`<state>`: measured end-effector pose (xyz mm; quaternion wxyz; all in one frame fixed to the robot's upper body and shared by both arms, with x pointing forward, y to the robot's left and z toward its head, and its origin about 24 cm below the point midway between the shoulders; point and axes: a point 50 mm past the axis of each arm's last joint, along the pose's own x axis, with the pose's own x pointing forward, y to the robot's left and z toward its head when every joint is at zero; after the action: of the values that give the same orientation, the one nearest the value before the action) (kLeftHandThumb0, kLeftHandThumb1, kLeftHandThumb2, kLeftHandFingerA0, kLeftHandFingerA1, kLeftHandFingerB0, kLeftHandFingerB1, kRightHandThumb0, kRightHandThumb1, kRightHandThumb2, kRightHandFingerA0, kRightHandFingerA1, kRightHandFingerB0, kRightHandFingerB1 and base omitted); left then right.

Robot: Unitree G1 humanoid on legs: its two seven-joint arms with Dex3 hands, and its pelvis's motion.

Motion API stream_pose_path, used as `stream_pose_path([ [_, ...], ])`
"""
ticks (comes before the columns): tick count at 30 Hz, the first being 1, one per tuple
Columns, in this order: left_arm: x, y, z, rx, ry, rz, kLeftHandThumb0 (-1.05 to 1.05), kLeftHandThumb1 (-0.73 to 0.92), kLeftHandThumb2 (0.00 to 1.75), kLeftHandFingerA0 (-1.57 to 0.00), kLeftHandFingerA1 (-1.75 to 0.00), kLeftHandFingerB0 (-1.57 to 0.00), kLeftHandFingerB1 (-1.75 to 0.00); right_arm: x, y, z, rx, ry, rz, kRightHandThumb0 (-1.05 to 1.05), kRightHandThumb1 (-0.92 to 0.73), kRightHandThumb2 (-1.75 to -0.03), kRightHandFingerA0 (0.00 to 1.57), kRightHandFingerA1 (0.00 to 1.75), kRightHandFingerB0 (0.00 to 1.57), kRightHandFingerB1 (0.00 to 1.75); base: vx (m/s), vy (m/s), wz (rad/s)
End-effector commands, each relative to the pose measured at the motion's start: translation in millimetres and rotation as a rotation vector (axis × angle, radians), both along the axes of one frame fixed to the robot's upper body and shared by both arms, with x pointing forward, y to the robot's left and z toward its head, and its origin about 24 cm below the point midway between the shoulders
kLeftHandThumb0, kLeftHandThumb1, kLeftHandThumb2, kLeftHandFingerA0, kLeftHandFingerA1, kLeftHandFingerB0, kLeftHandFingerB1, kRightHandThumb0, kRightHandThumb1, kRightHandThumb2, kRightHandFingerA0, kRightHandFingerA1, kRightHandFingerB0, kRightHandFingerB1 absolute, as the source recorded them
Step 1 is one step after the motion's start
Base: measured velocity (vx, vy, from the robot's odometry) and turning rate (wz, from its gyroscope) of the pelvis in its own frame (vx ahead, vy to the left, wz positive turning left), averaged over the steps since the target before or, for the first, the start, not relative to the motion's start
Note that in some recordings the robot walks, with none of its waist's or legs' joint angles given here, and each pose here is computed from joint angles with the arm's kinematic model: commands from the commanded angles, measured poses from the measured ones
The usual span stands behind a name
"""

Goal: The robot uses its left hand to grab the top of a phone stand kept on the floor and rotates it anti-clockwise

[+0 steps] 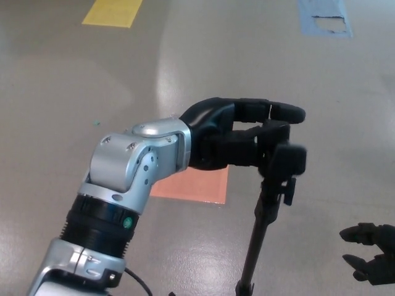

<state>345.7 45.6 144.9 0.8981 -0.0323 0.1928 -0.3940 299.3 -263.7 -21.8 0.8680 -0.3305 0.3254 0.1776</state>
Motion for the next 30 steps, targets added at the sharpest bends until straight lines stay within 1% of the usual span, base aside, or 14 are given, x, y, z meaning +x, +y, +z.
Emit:
stream_pose_path([
  [1,-6,5,4,0.004,-0.034,-0.111,-0.84,0.52,0.87,0.00,-0.08,0.00,-0.02,-3,-9,3,-0.003,0.002,0.000,-0.60,-0.68,-0.90,0.49,0.54,0.07,0.34,0.00,0.000,0.00],
  [2,-7,6,5,0.007,-0.046,-0.122,-0.84,0.52,0.87,0.00,-0.08,0.00,-0.02,-2,-9,3,-0.006,0.003,-0.005,-0.60,-0.68,-0.90,0.49,0.54,0.07,0.34,0.00,0.000,0.00],
  [3,-7,6,5,0.006,-0.056,-0.129,-0.80,0.62,0.59,0.00,-0.09,0.00,0.00,-2,-8,3,-0.004,0.005,-0.010,-0.53,-0.82,-0.64,0.55,0.41,0.10,0.27,0.00,0.000,0.00],
  [4,-8,6,5,0.006,-0.062,-0.134,-0.80,0.62,0.59,0.00,-0.09,0.00,0.00,-2,-8,3,-0.003,0.007,-0.013,-0.53,-0.82,-0.64,0.55,0.41,0.10,0.27,0.00,0.000,0.00],
  [5,-8,6,6,0.003,-0.075,-0.143,-0.87,0.53,0.89,0.00,-0.08,0.00,-0.01,-2,-8,3,-0.006,0.009,-0.014,-0.53,-0.82,-0.64,0.55,0.41,0.10,0.26,0.00,0.000,0.00],
  [12,-9,9,5,-0.001,-0.107,-0.176,-0.89,0.54,0.90,0.00,-0.07,0.00,-0.01,-1,-8,3,-0.008,0.014,-0.004,-0.53,-0.81,-0.66,0.54,0.41,0.12,0.23,0.00,0.000,0.00],
  [14,-9,10,4,-0.001,-0.104,-0.174,-0.89,0.53,0.90,0.00,-0.07,0.00,0.00,-2,-8,4,-0.002,0.009,-0.002,-0.54,-0.82,-0.64,0.55,0.42,0.10,0.27,0.00,0.000,0.00],
  [15,-8,11,3,-0.002,-0.099,-0.171,-0.88,0.53,0.89,0.00,-0.07,0.00,-0.01,-2,-9,4,0.000,0.004,0.003,-0.60,-0.68,-0.92,0.49,0.55,0.06,0.33,0.00,0.000,0.00],
  [23,-6,22,-2,-0.004,-0.110,-0.138,-0.86,0.52,0.90,0.00,-0.09,0.00,-0.02,0,-7,3,-0.012,0.006,-0.004,-0.62,-0.69,-0.88,0.49,0.52,0.08,0.35,0.00,0.000,0.00],
  [24,-5,26,-4,-0.009,-0.107,-0.125,-0.85,0.50,0.84,0.00,-0.08,0.00,0.00,0,-7,4,-0.010,0.007,-0.005,-0.52,-0.82,-0.64,0.55,0.40,0.10,0.27,0.00,0.000,0.00],
  [25,-5,29,-6,-0.013,-0.105,-0.115,-0.85,0.50,0.84,0.00,-0.08,0.00,0.00,0,-6,4,-0.008,0.008,-0.006,-0.52,-0.82,-0.64,0.55,0.40,0.10,0.27,0.00,0.000,0.00],
  [26,-4,32,-7,-0.013,-0.105,-0.105,-0.85,0.50,0.84,0.00,-0.07,0.00,0.00,1,-6,5,-0.005,0.008,-0.008,-0.59,-0.68,-0.91,0.47,0.53,0.06,0.33,0.00,0.000,0.00],
  [28,-2,39,-8,-0.005,-0.103,-0.078,-0.85,0.49,0.82,0.00,-0.07,0.00,0.00,1,-7,5,-0.003,0.009,-0.011,-0.61,-0.68,-0.89,0.49,0.53,0.07,0.34,0.00,0.000,0.00],
  [30,1,49,-11,-0.005,-0.092,-0.045,-0.80,0.60,0.58,0.00,-0.06,0.00,0.00,1,-7,5,0.000,0.010,-0.013,-0.62,-0.68,-0.89,0.49,0.53,0.07,0.34,0.00,0.000,0.00],
])
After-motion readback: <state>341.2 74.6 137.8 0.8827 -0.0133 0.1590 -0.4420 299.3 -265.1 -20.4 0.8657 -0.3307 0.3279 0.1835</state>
